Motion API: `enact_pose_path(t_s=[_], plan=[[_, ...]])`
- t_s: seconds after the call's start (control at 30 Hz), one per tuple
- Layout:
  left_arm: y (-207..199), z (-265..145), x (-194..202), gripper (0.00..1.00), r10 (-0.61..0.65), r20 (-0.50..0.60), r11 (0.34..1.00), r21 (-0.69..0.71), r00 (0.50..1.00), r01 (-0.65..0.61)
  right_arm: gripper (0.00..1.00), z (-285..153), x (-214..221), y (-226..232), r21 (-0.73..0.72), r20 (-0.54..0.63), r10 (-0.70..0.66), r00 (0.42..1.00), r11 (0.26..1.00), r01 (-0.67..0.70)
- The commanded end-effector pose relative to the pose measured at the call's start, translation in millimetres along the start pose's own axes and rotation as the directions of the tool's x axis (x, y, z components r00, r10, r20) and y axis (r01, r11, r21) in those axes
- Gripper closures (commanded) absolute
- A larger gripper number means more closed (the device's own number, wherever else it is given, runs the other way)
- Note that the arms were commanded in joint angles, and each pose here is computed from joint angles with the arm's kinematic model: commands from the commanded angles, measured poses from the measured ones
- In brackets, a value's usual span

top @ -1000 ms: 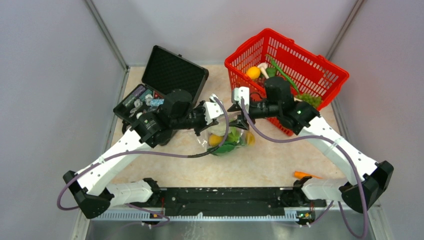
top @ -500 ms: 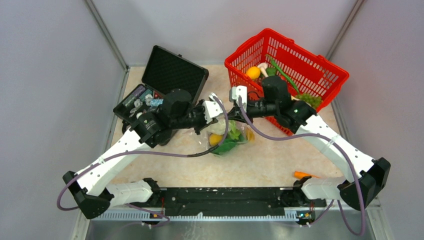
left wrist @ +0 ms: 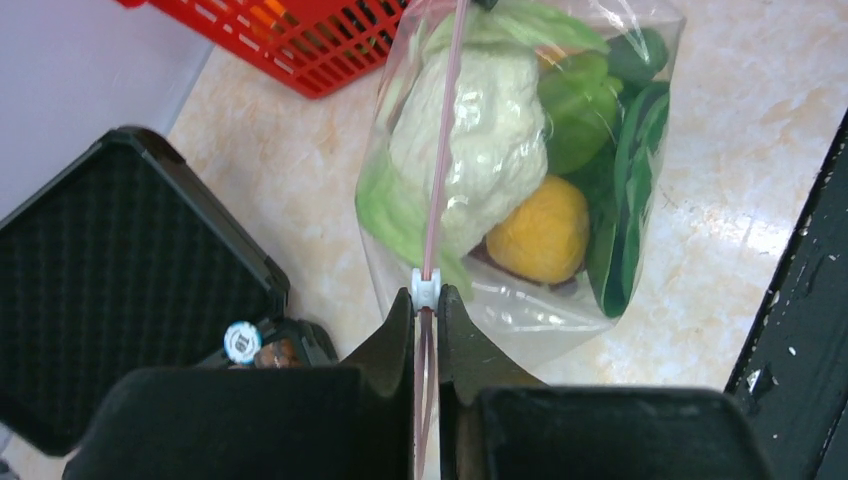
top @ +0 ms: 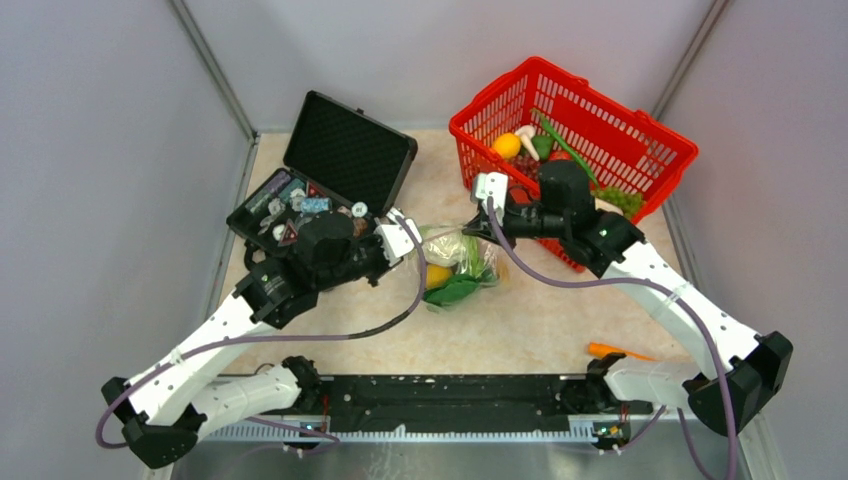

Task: Place the food in the zip-top bag and seal the zipper
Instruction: Zip the zipper food storage bag at the center of the board, then place the zipper food storage bag at the center of the board.

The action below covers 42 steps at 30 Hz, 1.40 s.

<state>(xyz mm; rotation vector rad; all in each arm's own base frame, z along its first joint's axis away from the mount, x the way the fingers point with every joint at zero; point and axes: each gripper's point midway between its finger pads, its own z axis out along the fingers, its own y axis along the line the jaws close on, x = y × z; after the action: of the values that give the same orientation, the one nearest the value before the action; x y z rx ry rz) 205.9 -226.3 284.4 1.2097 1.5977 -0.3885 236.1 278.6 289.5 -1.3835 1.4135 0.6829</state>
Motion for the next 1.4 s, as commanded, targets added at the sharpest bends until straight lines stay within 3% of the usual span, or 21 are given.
enact_pose_path(t_s=[0.0, 0.6, 0.77, 0.8, 0.87, 0.9, 0.97, 1.17, 1.37], plan=[[10.7, -20.9, 20.5, 1.0, -0.029, -0.072, 0.995, -0.095, 0.997, 0.022, 1.0, -18.4, -14.5, -22.0, 0.115, 0.038, -0.04, 0.998, 0.993, 0.035], [26.7, -54.9, 47.8, 1.0, -0.032, -0.181, 0.974, -0.228, 0.983, -0.01, 1.0, -20.7, -21.4, -22.5, 0.115, 0.069, -0.049, 0.996, 0.993, 0.041], [32.9, -54.3, 38.1, 0.91, -0.034, -0.142, 0.967, -0.256, 0.989, -0.003, 1.0, -16.4, -21.2, -21.2, 0.093, 0.074, -0.037, 0.997, 0.995, 0.03], [34.0, -53.9, 33.4, 0.81, -0.035, -0.122, 0.966, -0.259, 0.992, 0.002, 1.0, -15.6, -21.6, -20.1, 0.085, 0.077, -0.036, 0.996, 0.996, 0.029], [38.2, -53.6, 20.9, 0.34, -0.045, -0.069, 0.961, -0.277, 0.997, 0.024, 1.0, -14.1, -24.8, -16.4, 0.061, 0.095, -0.031, 0.995, 0.998, 0.025], [41.6, -53.9, 13.8, 0.18, -0.049, -0.04, 0.956, -0.292, 0.998, 0.036, 1.0, -13.0, -26.1, -14.3, 0.048, 0.105, -0.026, 0.994, 0.999, 0.021], [50.2, -56.5, -1.4, 0.03, -0.05, 0.027, 0.943, -0.329, 0.998, 0.056, 1.0, -12.4, -32.3, -8.6, 0.014, 0.135, -0.022, 0.991, 1.0, 0.02], [76.7, -75.4, -47.1, 0.01, -0.042, 0.25, 0.885, -0.441, 0.967, 0.152, 1.0, -17.1, -51.0, 17.7, -0.09, 0.206, -0.006, 0.979, 0.996, 0.025], [94.4, -70.1, -44.6, 0.01, -0.08, 0.237, 0.833, -0.517, 0.968, 0.195, 1.0, -17.5, -58.6, 53.4, -0.185, 0.233, 0.012, 0.973, 0.982, 0.032]])
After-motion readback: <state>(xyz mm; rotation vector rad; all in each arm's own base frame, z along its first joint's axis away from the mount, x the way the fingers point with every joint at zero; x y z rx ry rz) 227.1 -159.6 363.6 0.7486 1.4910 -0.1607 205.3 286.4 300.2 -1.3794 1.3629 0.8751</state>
